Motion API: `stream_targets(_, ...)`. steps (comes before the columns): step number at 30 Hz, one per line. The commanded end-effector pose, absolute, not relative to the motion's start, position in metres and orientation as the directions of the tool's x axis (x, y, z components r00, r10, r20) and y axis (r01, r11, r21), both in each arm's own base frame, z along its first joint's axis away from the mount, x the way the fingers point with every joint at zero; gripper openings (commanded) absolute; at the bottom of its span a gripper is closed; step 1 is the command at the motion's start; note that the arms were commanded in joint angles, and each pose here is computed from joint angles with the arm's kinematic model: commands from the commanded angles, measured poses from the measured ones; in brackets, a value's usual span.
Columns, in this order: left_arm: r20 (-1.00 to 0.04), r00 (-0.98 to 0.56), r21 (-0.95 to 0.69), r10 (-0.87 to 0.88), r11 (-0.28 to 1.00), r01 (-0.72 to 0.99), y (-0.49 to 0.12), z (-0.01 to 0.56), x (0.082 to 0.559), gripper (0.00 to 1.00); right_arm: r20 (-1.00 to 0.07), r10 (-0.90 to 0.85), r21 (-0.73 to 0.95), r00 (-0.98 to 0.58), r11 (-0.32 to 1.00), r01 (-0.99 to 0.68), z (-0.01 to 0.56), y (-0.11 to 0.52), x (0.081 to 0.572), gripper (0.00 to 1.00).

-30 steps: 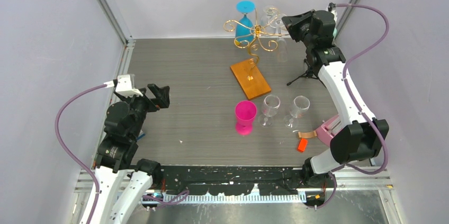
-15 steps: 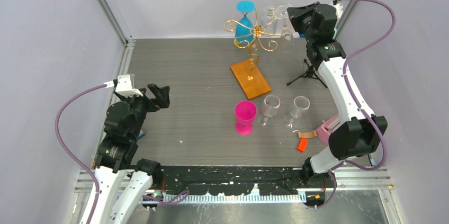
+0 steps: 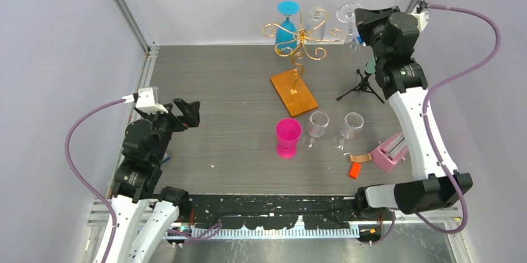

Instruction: Take the wine glass off the wine glass rack

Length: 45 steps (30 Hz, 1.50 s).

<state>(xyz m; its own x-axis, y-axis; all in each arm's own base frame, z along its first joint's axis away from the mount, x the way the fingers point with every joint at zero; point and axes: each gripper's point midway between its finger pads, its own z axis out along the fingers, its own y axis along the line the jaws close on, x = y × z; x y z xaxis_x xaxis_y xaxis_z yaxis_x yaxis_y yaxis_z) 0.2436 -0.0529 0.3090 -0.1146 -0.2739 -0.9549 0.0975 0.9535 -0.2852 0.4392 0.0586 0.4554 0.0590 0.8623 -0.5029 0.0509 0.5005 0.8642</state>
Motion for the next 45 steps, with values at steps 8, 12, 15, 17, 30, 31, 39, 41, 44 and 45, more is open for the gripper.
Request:
stream_targets(8, -0.933, -0.131, -0.355, -0.334, 0.91, 0.212, -0.077, 0.32, 0.242, 0.98, -0.426, 0.904, 0.905, -0.032, 0.426, 0.006, 0.476, 0.083, 0.367, 0.0)
stream_targets(12, -0.93, -0.158, -0.366, -0.333, 0.88, 0.303, -0.093, 0.326, 0.235, 1.0, -0.404, 0.905, 0.915, -0.132, 0.403, -0.04, 0.485, 0.103, 0.334, 0.0)
stream_targets(15, -0.929, -0.173, -0.37, -0.327, 0.84, 0.398, -0.11, 0.336, 0.229, 1.0, -0.368, 0.902, 0.93, -0.226, 0.355, -0.099, 0.494, 0.123, 0.311, 0.0)
stream_targets(17, -0.929, -0.176, -0.371, -0.326, 0.812, 0.451, -0.119, 0.343, 0.226, 1.0, -0.348, 0.889, 0.937, -0.3, 0.322, -0.133, 0.496, 0.14, 0.299, 0.0)
stream_targets(30, -0.947, -0.146, -0.287, -0.287, 0.544, 0.788, -0.176, 0.394, 0.199, 0.98, -0.296, 0.697, 0.952, -0.653, 0.16, -0.261, 0.488, 0.291, 0.258, 0.0)
stream_targets(31, -0.948, -0.138, -0.277, -0.287, 0.53, 0.801, -0.178, 0.397, 0.197, 0.98, -0.289, 0.681, 0.954, -0.673, 0.142, -0.265, 0.488, 0.302, 0.255, 0.0)
stream_targets(39, -0.939, -0.112, -0.261, -0.324, 0.462, 0.847, -0.188, 0.405, 0.199, 0.96, -0.172, 0.565, 0.98, -0.807, 0.011, -0.201, 0.479, 0.36, 0.233, 0.0)
stream_targets(41, -0.937, -0.133, -0.269, -0.323, 0.425, 0.864, -0.192, 0.403, 0.197, 0.91, -0.133, 0.542, 0.983, -0.83, -0.035, -0.181, 0.483, 0.365, 0.228, 0.0)
stream_targets(44, -0.935, -0.135, -0.265, -0.327, 0.395, 0.88, -0.195, 0.402, 0.195, 0.84, -0.089, 0.511, 0.979, -0.855, -0.114, -0.17, 0.488, 0.369, 0.222, 0.0)
stream_targets(45, -0.933, -0.134, -0.269, -0.334, 0.396, 0.878, -0.195, 0.402, 0.196, 0.81, -0.067, 0.491, 0.98, -0.869, -0.133, -0.15, 0.488, 0.371, 0.219, 0.0)
